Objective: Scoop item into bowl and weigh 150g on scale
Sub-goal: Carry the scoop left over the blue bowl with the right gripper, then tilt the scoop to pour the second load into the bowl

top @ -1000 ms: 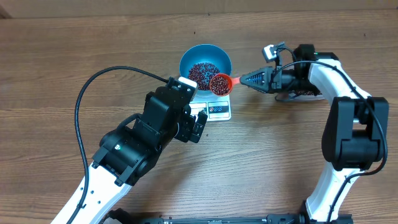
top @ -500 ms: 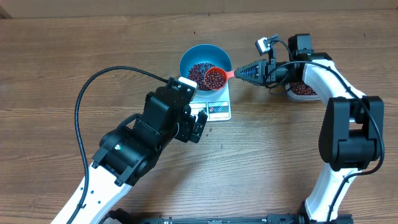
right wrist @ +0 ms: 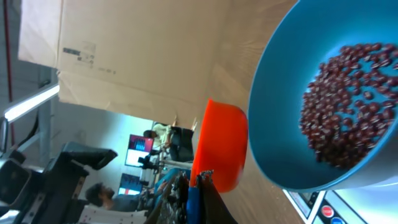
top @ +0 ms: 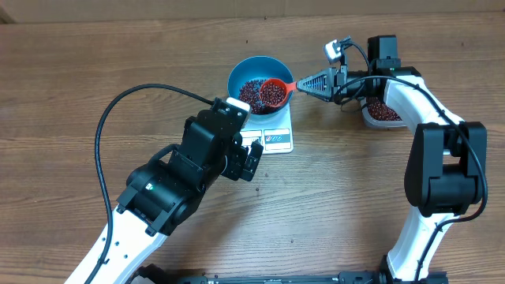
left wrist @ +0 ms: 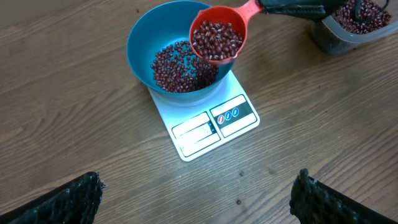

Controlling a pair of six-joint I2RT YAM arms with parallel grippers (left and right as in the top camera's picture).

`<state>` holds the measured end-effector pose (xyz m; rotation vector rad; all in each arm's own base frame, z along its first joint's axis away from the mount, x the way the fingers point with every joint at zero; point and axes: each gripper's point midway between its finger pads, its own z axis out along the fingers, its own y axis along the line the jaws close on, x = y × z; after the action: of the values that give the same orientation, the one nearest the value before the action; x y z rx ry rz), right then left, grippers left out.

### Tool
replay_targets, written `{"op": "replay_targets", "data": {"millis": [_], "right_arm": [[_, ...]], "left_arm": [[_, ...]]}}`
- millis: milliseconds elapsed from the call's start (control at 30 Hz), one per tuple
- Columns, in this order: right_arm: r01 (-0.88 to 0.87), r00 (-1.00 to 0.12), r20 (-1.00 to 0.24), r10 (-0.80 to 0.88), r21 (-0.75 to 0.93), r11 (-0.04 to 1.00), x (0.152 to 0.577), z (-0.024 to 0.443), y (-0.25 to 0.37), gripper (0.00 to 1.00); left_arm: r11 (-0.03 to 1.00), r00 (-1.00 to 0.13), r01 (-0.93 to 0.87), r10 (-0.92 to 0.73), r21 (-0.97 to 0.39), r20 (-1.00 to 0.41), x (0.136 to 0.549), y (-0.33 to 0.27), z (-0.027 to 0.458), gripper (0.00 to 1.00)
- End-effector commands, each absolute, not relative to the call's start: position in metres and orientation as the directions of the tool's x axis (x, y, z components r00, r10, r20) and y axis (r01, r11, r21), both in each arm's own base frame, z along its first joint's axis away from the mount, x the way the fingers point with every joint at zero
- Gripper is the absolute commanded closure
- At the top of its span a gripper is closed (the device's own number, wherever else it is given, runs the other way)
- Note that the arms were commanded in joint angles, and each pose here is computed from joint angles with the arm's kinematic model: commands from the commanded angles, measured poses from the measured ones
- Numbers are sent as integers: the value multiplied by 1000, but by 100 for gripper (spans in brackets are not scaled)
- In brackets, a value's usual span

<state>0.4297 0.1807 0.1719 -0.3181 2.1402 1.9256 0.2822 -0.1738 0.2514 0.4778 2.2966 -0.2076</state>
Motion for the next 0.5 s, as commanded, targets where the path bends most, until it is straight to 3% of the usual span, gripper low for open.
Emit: {"op": "replay_targets", "data": {"millis": [0, 467], "right_arm": [[-251, -966, -257, 24, 957, 148, 437, 167, 182, 96], [-378, -902, -423, 84, 869, 319, 473, 154, 175, 96]], "left_arm": [[922, -628, 387, 257, -8, -735, 282, -170, 258, 0], [922, -628, 387, 257, -8, -735, 282, -170, 258, 0]]}}
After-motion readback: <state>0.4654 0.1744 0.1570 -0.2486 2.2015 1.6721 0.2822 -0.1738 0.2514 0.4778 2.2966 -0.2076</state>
